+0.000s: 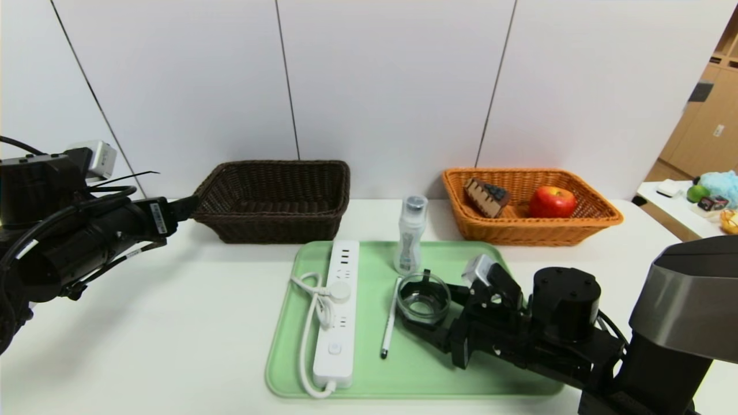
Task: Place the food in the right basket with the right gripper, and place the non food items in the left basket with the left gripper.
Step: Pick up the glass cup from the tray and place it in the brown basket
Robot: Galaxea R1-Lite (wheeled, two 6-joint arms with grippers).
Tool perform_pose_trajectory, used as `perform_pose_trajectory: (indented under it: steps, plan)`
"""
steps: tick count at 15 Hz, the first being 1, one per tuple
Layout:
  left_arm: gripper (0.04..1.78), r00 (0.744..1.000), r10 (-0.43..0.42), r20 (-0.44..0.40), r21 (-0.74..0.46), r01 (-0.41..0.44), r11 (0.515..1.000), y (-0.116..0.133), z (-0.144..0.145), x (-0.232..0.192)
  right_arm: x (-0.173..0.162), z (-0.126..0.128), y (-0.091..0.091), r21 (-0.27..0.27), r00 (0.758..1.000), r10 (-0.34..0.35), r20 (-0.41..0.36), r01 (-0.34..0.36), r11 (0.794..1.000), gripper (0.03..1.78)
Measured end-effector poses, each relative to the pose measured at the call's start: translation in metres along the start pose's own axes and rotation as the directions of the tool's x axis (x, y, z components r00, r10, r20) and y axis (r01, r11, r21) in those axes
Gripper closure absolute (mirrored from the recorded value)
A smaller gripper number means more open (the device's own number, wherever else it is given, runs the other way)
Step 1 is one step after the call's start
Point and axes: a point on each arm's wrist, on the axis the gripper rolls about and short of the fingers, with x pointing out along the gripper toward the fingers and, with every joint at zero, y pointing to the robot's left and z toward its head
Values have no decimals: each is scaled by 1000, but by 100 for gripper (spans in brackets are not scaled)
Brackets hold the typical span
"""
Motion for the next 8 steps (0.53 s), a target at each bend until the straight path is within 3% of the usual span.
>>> perform_pose_trajectory:
  steps: [5, 8]
  plan:
    - [13, 1000, -1, -5, 1, 1, 1000, 0, -3, -2, -2, 3, 1, -2, 1000, -6, 6, 6, 1000, 60]
    - [13, 1000, 0, -2, -1, 0, 1000, 1, -2, -3, -10, 26, 1, -31, 996, -34, 84, 36, 999, 61]
